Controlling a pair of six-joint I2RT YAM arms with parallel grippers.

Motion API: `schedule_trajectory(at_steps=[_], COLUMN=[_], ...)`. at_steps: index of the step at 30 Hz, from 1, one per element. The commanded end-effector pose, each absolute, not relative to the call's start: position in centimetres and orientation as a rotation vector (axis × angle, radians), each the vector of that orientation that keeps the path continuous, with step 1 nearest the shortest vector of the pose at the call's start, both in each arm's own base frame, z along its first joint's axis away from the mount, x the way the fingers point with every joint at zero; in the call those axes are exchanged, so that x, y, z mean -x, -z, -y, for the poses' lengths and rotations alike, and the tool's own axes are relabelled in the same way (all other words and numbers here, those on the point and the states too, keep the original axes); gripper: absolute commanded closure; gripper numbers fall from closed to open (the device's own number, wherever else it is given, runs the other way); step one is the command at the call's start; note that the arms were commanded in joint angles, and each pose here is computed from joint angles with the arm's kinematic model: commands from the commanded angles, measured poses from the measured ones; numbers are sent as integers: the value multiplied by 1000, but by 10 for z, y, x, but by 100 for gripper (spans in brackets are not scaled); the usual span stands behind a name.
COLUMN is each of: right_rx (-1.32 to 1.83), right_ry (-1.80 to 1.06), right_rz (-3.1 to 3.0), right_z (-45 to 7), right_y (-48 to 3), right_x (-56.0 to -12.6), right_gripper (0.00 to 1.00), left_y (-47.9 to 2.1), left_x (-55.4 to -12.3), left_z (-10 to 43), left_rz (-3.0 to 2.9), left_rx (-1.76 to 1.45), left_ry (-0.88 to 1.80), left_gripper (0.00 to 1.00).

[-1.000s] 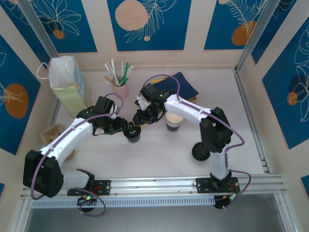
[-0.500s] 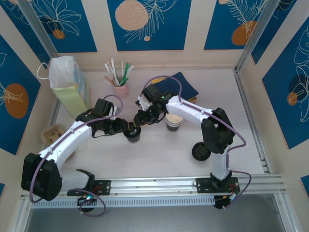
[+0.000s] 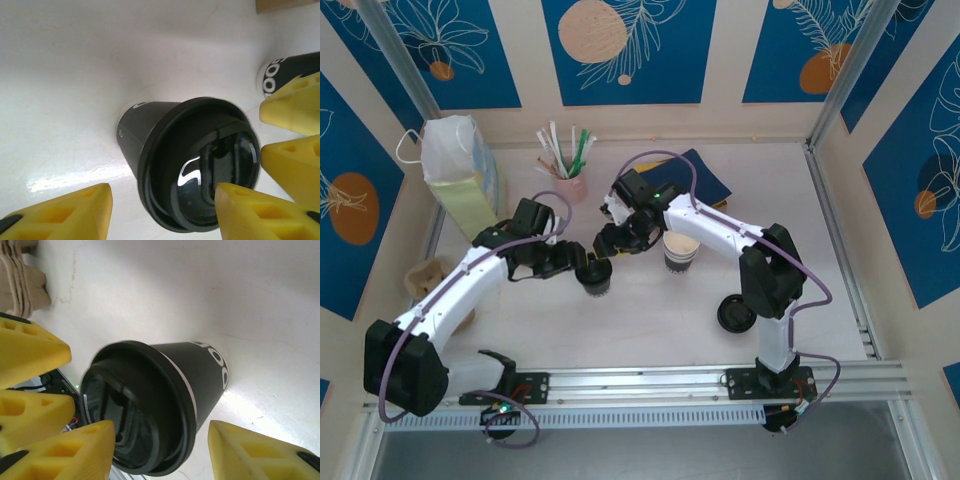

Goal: Pack the takeout coffee

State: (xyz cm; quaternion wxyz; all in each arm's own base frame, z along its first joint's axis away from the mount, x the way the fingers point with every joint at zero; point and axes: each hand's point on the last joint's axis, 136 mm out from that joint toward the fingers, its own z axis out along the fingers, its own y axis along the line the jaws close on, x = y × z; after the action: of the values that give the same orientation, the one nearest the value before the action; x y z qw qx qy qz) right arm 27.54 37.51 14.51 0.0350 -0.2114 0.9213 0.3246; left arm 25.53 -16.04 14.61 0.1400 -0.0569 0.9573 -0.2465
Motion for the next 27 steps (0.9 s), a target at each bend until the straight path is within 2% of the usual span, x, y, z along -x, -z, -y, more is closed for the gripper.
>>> schedule_trajectory(at_steps=[1, 6, 11, 12, 15, 23, 27], right_rx=[662, 640, 601, 593, 578, 504, 450], right_ry=[-1017, -1000, -990, -996, -1006, -982, -876], right_rz=[-2749, -2680, -2617, -2605, -2557, -2474, -2419], right_z=[-371, -362, -350, -349, -343, -324, -305], right_y=[-186, -211, -233, -237, -250, -273, -281], right_x=[-276, -280, -284, -284, -284, -288, -294], right_gripper=[44, 35, 23, 20, 1, 1, 1], left_y=[-165, -187, -213, -220, -238, -287, -313], left_x=[-260, -267, -276, -277, -282, -297, -312], left_z=[158, 159, 151, 147, 134, 96, 64], left_rz=[-2737, -2693, -2648, -2641, -2617, -2563, -2518], left_rx=[175, 170, 151, 146, 139, 85, 141], left_ry=[705, 709, 632, 601, 490, 168, 5], left_gripper=[40, 24, 0, 0, 0, 0, 0])
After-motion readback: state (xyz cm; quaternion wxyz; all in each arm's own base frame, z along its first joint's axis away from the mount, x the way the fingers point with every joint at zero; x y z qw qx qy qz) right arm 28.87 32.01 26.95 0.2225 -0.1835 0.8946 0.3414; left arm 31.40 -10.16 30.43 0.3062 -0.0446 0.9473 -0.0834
